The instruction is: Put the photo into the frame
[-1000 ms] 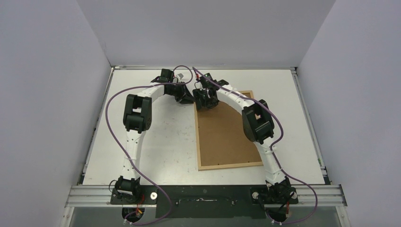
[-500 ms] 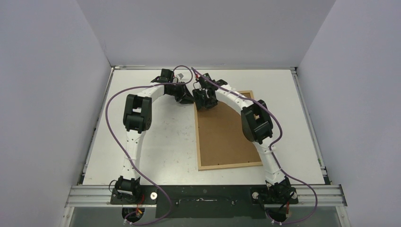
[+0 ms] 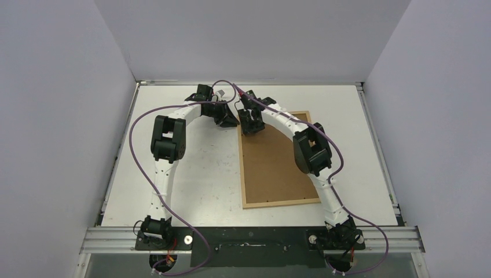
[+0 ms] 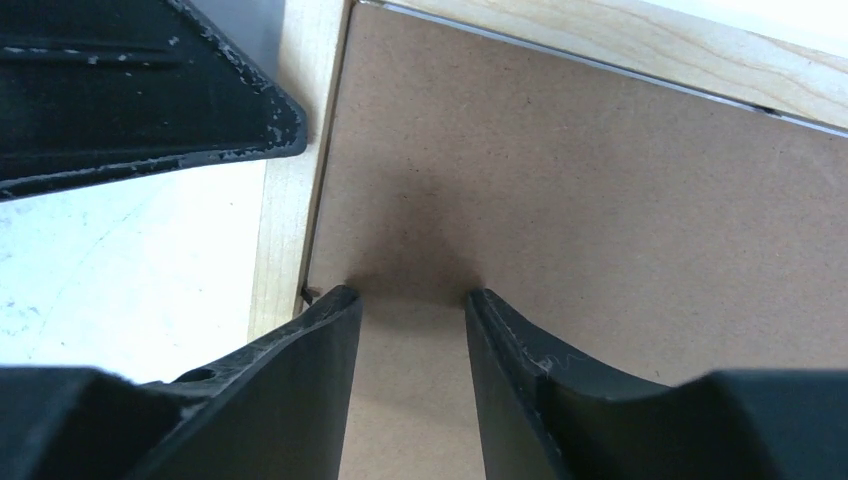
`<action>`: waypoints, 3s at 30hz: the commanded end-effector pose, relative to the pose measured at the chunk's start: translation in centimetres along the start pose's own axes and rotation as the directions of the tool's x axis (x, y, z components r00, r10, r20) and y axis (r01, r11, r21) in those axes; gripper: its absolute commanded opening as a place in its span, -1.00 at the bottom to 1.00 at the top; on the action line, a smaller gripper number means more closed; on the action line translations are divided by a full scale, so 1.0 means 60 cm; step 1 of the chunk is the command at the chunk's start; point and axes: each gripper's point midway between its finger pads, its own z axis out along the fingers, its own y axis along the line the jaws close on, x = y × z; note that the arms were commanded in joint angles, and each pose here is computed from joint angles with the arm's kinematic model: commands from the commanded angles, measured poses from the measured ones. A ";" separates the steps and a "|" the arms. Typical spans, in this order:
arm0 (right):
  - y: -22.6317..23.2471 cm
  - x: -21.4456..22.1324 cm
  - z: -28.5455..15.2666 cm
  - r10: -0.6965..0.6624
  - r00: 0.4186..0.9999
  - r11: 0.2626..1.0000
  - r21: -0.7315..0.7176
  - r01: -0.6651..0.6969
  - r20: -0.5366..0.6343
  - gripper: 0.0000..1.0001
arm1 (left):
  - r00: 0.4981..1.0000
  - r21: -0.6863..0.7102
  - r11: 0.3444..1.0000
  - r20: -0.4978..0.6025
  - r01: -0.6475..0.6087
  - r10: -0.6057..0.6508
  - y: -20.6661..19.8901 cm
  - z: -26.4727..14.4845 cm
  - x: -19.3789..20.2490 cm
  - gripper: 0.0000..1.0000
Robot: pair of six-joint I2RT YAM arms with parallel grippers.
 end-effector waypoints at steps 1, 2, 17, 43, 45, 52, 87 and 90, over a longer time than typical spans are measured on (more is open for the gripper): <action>-0.060 0.187 0.105 0.024 0.945 0.990 0.142 0.024 -0.327 -0.15 | 0.999 -0.074 0.997 -0.043 0.004 -0.008 0.043 0.042 0.032 -0.57; -0.066 0.186 0.105 0.022 0.947 0.986 0.164 0.033 -0.321 -0.15 | 0.999 -0.074 0.997 -0.043 0.006 -0.009 0.044 0.042 0.031 -0.57; -0.051 0.173 0.095 0.006 0.957 0.998 0.060 0.012 -0.290 0.00 | 0.999 -0.072 0.997 -0.039 0.003 -0.005 0.042 0.041 0.030 -0.57; -0.045 0.172 0.102 0.006 0.954 1.000 0.028 0.002 -0.299 0.13 | 0.999 -0.074 0.997 -0.044 0.006 -0.009 0.047 0.039 0.031 -0.57; -0.047 0.171 0.102 0.003 0.956 0.999 0.044 0.011 -0.295 0.13 | 0.999 -0.074 0.997 -0.043 0.005 -0.008 0.047 0.038 0.030 -0.57; -0.046 0.173 0.110 0.015 0.955 0.996 0.090 0.012 -0.297 0.06 | 0.999 -0.075 0.997 -0.037 -0.003 0.000 0.042 0.030 0.027 -0.57; 0.009 0.002 -0.018 0.054 0.999 0.990 0.134 -0.052 -0.005 0.08 | 0.994 -0.128 0.991 0.108 0.047 -0.033 0.040 -0.191 0.018 -0.57; -0.010 -0.070 -0.091 0.114 0.985 0.982 0.133 -0.131 0.131 0.08 | 0.993 -0.128 0.991 0.111 0.040 -0.026 0.043 -0.200 0.030 -0.57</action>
